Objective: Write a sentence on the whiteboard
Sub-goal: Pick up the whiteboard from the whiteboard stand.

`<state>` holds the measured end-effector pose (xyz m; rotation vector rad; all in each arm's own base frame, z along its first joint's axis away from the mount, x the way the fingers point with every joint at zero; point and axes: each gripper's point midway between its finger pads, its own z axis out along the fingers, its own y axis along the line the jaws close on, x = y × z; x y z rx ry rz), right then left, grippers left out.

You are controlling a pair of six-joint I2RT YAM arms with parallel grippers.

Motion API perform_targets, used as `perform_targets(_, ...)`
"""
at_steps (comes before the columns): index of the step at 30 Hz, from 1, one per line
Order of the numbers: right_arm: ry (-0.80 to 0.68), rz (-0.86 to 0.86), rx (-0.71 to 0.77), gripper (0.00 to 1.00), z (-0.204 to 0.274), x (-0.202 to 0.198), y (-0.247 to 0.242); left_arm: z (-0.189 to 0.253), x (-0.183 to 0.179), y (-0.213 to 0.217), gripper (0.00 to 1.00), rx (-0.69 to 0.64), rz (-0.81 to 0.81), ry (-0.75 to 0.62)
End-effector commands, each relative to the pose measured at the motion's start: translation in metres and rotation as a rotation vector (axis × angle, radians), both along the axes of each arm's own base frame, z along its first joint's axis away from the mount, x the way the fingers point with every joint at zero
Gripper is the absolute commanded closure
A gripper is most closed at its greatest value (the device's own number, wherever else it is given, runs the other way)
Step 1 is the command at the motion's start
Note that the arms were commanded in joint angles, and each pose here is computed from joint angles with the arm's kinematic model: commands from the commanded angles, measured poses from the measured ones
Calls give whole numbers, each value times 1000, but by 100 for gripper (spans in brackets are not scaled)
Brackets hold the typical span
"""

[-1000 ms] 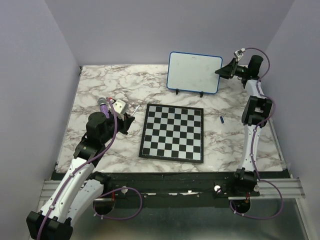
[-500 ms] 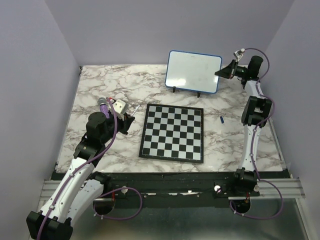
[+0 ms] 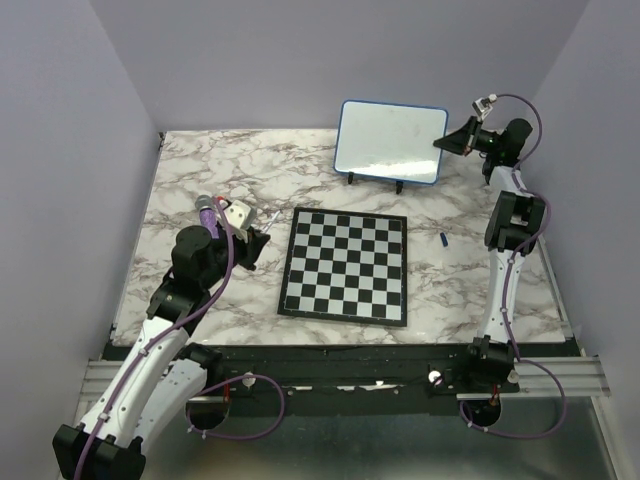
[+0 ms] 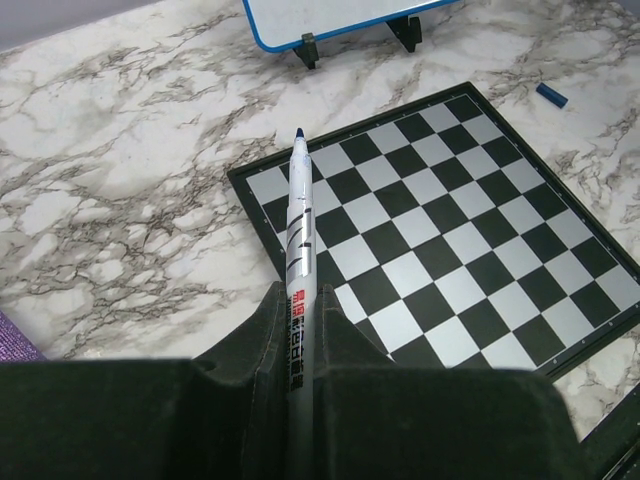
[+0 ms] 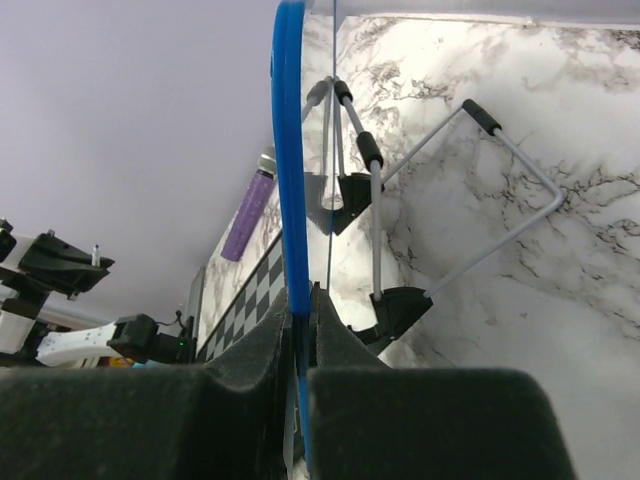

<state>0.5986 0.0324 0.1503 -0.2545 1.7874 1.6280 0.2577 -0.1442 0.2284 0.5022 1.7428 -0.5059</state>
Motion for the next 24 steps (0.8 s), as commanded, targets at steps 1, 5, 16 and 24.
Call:
perform_targets(1, -120, -29, 14, 100, 64, -11, -1, 10, -2, -2, 100, -26, -17, -37)
perform_targets(5, -143, -19, 3, 100, 69, -15, 0, 10, -4, -2, 100, -28, -23, -41)
perform_targets(16, -122, -17, -14, 100, 46, -13, -2, 13, -5, -3, 100, -34, -27, -50)
perform_targets(24, -165, -13, -9, 100, 72, -20, 3, 11, -5, -3, 100, -32, -27, -44)
